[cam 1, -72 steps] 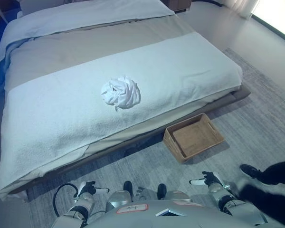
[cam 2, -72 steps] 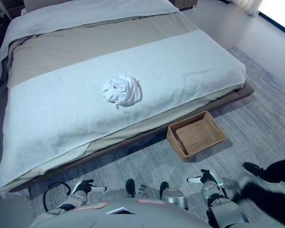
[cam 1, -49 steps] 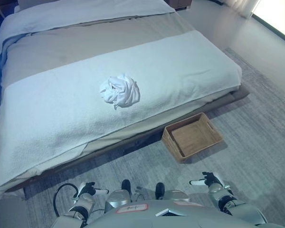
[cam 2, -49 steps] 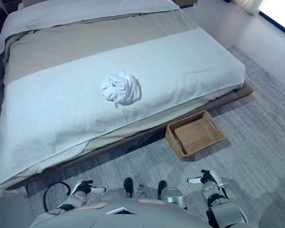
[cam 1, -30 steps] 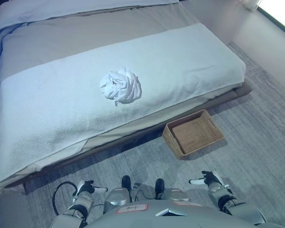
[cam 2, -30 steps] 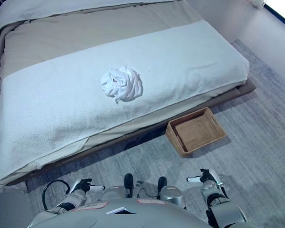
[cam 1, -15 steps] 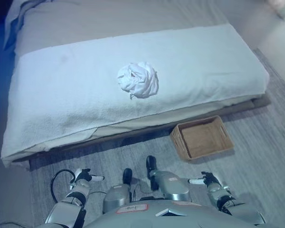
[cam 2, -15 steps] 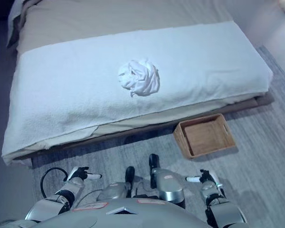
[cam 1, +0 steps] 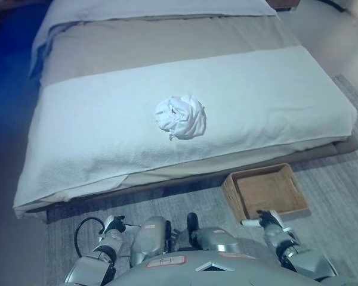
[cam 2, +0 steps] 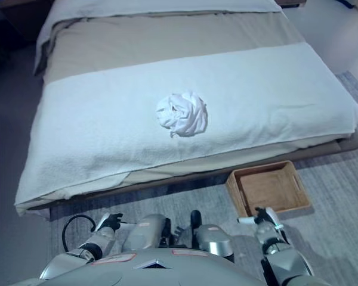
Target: Put the clothes on the bed into the basket.
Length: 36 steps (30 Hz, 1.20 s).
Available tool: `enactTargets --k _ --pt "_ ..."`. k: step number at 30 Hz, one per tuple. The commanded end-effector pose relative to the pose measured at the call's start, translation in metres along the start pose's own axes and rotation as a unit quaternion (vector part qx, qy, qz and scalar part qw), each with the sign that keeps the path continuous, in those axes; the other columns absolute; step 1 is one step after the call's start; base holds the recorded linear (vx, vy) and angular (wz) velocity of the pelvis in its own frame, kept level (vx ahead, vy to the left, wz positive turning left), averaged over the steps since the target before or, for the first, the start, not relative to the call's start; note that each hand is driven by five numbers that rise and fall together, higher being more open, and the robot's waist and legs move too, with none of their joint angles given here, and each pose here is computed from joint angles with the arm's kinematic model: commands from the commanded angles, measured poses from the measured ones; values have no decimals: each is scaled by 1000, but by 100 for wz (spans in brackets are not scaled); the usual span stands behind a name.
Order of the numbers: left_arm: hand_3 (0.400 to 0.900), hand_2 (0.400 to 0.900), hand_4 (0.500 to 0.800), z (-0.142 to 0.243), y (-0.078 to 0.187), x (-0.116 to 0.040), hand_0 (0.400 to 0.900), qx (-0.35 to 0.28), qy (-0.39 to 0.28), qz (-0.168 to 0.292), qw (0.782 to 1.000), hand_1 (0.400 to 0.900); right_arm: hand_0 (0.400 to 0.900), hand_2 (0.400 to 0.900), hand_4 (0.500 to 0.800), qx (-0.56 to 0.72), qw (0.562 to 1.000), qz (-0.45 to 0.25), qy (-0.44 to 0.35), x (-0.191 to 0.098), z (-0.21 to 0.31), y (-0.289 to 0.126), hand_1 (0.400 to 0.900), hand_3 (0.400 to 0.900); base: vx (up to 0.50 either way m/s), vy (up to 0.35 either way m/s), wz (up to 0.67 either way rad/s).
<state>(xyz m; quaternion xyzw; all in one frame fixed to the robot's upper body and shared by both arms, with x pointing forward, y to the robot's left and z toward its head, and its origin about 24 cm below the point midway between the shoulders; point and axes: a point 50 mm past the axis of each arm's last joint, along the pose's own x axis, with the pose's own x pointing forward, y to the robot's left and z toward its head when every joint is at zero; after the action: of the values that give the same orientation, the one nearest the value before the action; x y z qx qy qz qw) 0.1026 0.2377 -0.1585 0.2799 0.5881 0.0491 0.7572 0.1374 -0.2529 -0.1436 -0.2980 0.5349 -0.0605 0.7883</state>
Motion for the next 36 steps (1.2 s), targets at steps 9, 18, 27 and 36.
enactTargets --k 9,18,27,36 --pt "900 900 800 -46 23 0 900 19 55 57 997 900 900 900 800 -12 973 -107 -204 -7 104 -63 900 900 485 246 -47" --pt "900 900 800 -20 48 5 900 10 12 96 995 900 900 900 800 -101 916 -173 -348 -44 202 -91 900 900 298 215 16" --pt "900 900 800 -15 41 2 900 -20 -9 105 994 900 900 900 800 -118 887 -194 -402 -66 238 -91 900 900 347 -101 65" --pt "900 900 800 -11 24 1 900 -6 -3 90 996 900 900 900 800 -110 902 -266 -323 -49 221 -129 900 900 135 -186 98"
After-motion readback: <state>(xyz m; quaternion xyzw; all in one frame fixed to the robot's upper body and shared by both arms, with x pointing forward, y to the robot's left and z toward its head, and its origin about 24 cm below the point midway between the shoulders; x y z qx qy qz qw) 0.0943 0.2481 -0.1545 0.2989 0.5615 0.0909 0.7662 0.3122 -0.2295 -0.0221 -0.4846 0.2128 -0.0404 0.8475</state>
